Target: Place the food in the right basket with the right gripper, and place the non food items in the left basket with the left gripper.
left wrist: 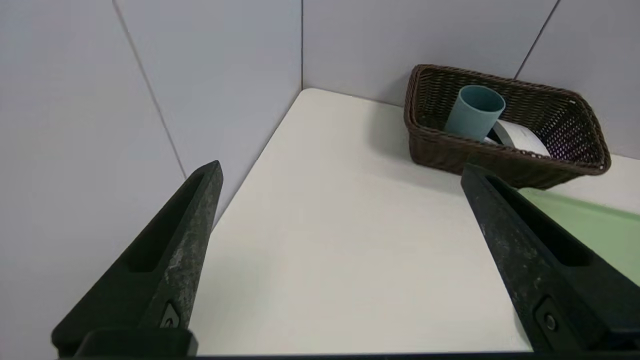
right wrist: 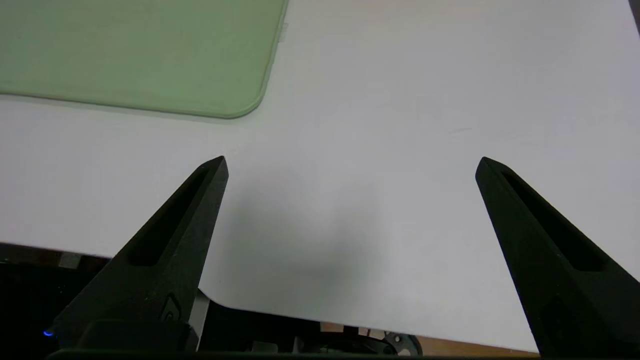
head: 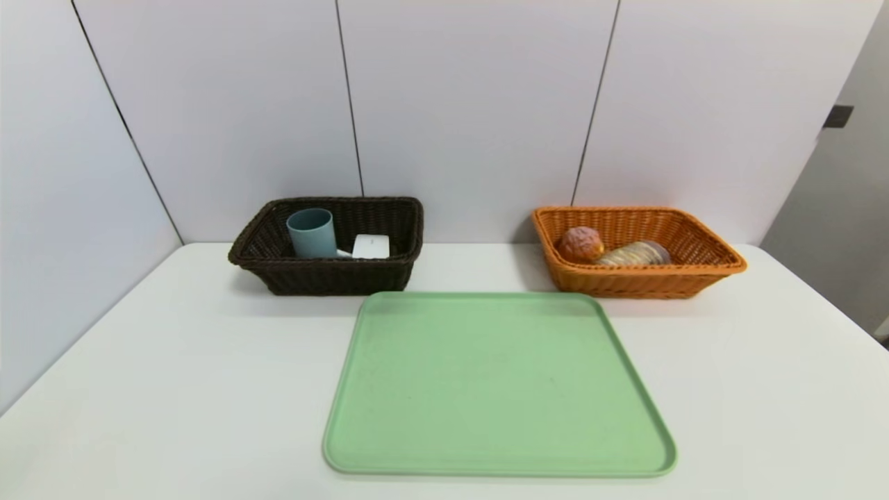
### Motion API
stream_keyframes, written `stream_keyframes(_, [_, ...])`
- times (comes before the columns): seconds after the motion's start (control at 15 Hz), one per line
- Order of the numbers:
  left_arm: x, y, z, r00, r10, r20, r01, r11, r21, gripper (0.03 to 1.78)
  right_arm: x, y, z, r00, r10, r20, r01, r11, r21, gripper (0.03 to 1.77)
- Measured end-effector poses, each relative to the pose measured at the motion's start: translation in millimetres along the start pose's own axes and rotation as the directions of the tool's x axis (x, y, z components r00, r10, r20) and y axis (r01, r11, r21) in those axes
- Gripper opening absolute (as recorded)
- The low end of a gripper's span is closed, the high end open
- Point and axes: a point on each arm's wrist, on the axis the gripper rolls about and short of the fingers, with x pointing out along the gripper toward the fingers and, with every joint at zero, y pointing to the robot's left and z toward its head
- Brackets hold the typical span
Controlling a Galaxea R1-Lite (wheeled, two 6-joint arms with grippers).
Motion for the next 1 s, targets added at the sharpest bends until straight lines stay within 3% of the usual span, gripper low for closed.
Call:
stream_keyframes(0.27, [-40.3, 17.3, -52.8, 0.995, -0.077, 0.061, 0.074, 0.996, 0.039, 1.69, -6.3, 3.1, -45.8, 0.974, 0.006, 0.225, 0.008, 0.998, -0.061, 1.71])
stream_keyframes(0.53, [-55.9, 22.1, -105.7, 0.974, -0.207, 0.087, 0.194, 0.971, 0.14, 1.69, 1.8, 0.1, -50.1, 0.872, -0.08, 0.483, 0.136, 0.987, -0.081, 1.71])
stream_keyframes(0.67, [-51.0, 21.9, -131.1, 0.965, -0.246, 0.092, 0.224, 0.953, 0.203, 1.69, 8.3, -0.9, -51.3, 0.826, -0.096, 0.555, 0.169, 0.982, -0.081, 1.71])
stream_keyframes(1.0, [-11.9, 14.6, -176.4, 0.945, -0.263, 0.197, 0.213, 0.947, 0.241, 1.69, 31.2, -3.0, -62.5, 0.727, -0.114, 0.677, 0.216, 0.974, -0.068, 1.71])
